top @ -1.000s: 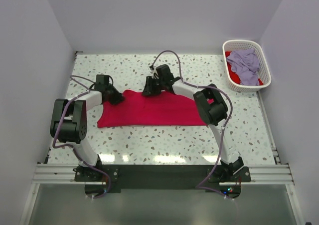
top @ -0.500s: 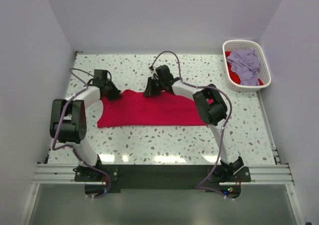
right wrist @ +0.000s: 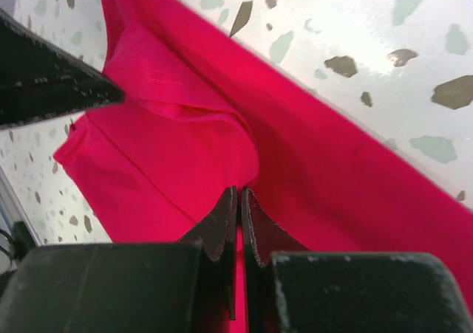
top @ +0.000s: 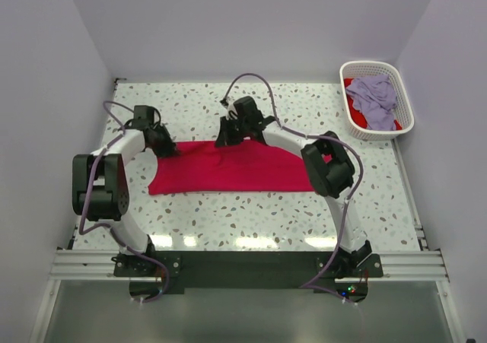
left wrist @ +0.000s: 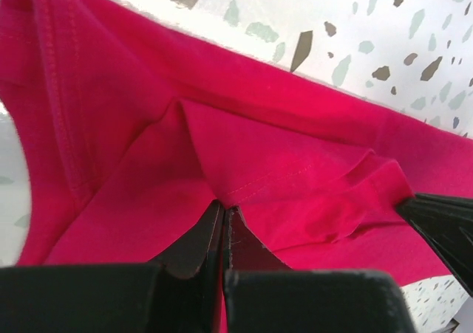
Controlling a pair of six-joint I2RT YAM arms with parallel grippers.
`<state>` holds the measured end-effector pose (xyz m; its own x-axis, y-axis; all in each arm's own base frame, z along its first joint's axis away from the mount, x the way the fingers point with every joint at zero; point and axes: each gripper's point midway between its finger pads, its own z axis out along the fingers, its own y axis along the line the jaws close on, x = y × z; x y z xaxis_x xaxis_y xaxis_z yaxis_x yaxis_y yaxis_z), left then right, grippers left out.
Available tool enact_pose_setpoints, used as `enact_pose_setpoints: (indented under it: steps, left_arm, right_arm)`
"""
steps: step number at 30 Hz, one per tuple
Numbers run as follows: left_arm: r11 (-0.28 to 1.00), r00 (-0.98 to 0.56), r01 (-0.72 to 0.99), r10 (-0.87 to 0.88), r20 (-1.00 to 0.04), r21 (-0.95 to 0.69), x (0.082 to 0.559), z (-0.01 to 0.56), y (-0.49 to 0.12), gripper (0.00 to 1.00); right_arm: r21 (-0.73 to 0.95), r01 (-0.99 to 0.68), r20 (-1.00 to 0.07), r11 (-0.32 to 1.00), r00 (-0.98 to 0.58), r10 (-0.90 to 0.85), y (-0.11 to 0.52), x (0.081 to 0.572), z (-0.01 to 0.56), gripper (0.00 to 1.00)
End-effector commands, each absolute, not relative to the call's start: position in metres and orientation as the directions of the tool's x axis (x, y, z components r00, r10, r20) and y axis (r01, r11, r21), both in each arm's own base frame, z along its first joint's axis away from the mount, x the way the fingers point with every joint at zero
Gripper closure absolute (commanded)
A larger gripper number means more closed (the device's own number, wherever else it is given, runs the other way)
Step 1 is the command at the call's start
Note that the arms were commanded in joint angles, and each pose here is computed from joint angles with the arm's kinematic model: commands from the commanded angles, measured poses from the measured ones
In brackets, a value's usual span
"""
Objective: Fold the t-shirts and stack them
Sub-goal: Fold the tshirt
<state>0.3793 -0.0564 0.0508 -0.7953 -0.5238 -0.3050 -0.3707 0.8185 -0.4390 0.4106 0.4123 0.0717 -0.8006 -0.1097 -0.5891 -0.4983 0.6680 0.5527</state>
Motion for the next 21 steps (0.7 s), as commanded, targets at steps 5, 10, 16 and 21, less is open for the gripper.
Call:
enact_pose_setpoints:
  steps: [5,10,16,21]
  left_arm:
    - [0.831,-0.796,-0.311,-0.493,-0.351,-0.462,0.382,0.081,-0.039,1.0]
    - [0.835,-0.811,-0.32,-0.486,-0.326,-0.447,0.373,0.074,-0.032,1.0]
    - [0.837,-0.825,-0.326,-0.479,-0.3,-0.44,0.367,0.067,-0.028,1.0]
    - [0.837,-0.829,-0.334,-0.48,-0.288,-0.434,0.362,0.063,-0.028,0.98]
  right_arm:
    - [0.396,-0.643,-0.678,0.656,-0.686,-0.263,0.42,0.387,0.098,1.0]
    - [0.357,-0.675,-0.676,0.646,-0.664,-0.32,0.421,0.373,0.089,1.0]
    - [0.328,-0.697,-0.676,0.638,-0.645,-0.356,0.417,0.361,0.089,1.0]
    - [0.318,-0.71,-0.674,0.628,-0.635,-0.377,0.415,0.355,0.089,0.98]
